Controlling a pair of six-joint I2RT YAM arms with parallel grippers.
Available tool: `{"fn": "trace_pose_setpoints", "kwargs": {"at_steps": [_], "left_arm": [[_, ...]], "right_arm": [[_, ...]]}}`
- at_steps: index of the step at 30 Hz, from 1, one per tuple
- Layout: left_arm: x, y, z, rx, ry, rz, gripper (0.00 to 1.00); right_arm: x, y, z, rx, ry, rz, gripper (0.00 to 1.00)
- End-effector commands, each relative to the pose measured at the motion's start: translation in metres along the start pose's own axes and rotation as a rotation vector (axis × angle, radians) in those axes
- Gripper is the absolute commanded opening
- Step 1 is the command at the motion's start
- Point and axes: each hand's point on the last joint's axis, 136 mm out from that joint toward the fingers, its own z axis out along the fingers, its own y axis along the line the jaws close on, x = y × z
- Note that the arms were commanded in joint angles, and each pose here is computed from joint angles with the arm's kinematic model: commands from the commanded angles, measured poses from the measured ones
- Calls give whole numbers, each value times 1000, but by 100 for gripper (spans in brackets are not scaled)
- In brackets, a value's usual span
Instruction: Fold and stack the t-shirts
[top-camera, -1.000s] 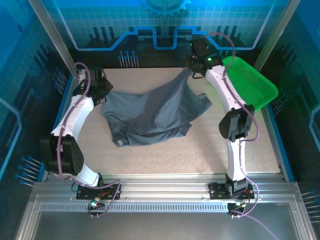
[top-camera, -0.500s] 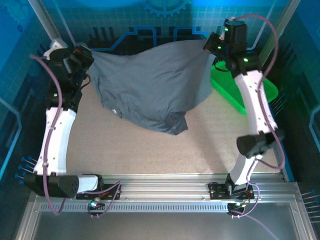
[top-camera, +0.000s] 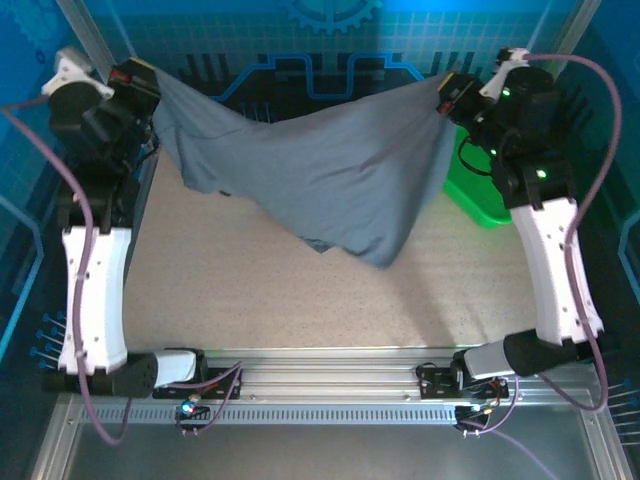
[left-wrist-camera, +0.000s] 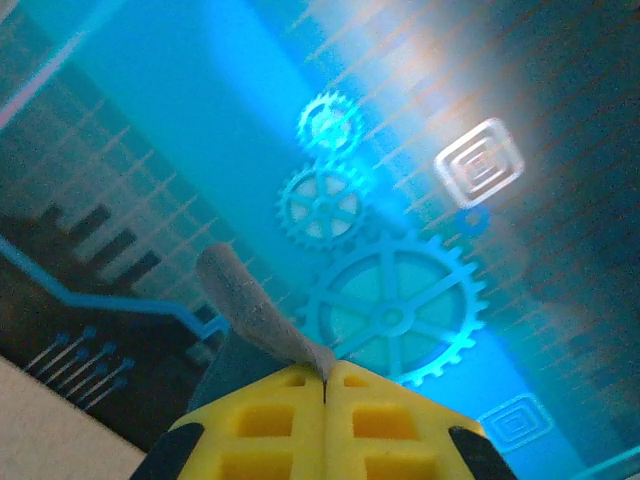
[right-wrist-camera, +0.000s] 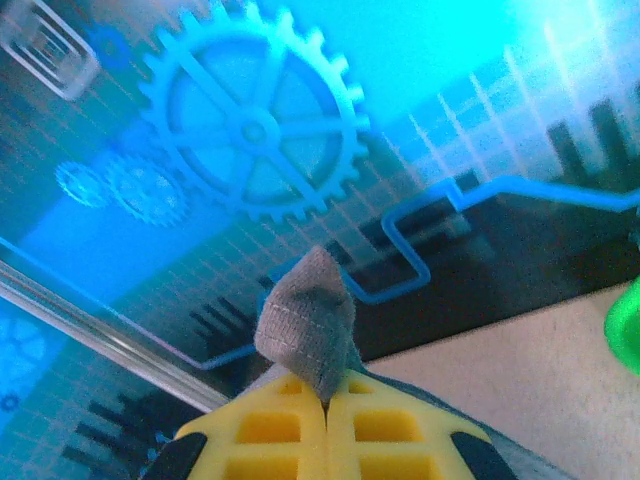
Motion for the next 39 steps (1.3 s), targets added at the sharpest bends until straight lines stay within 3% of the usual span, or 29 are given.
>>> {"fn": "trace_pose_setpoints", "kwargs": {"at_steps": [1, 7, 10, 12, 15, 18, 22, 26, 30, 34, 36, 38, 39], "left_arm": [[71, 70, 54, -181, 248, -56, 0], [138, 147, 117, -303, 450, -144, 0], [145, 164, 141, -297, 465, -169, 0], [131, 159, 151, -254, 429, -193, 0], [84, 124, 154, -134, 324, -215, 0], [18, 62, 139, 38, 190, -190, 0], [-64, -39, 76, 310, -3, -139, 0], [-91, -101, 12, 473, -70, -116, 0], [-51, -89, -25, 428, 25, -170, 0], [50, -12, -53, 271, 201, -263, 0], [102, 42, -75, 138, 291, -314, 0], [148, 92, -103, 14, 368, -339, 0], [169, 119, -119, -52, 401, -348, 18]], "right_arm": [[45, -23, 55, 21, 190, 34, 0], [109, -43, 134, 8, 400, 60, 0], [118, -39, 167, -39, 434, 44, 0], [111, -32, 182, -65, 428, 26, 0], [72, -9, 187, -139, 334, 17, 0], [11, 16, 169, -233, 163, 33, 0], [-69, 42, 119, -351, -41, 52, 0], [-108, 40, 78, -371, -129, 54, 0], [-94, 17, 58, -289, -59, 10, 0], [-22, -31, 52, -158, 110, 18, 0], [28, -72, 45, -41, 160, 46, 6], [85, -116, 33, 74, 199, 93, 19], [116, -141, 26, 146, 228, 120, 29]]}}
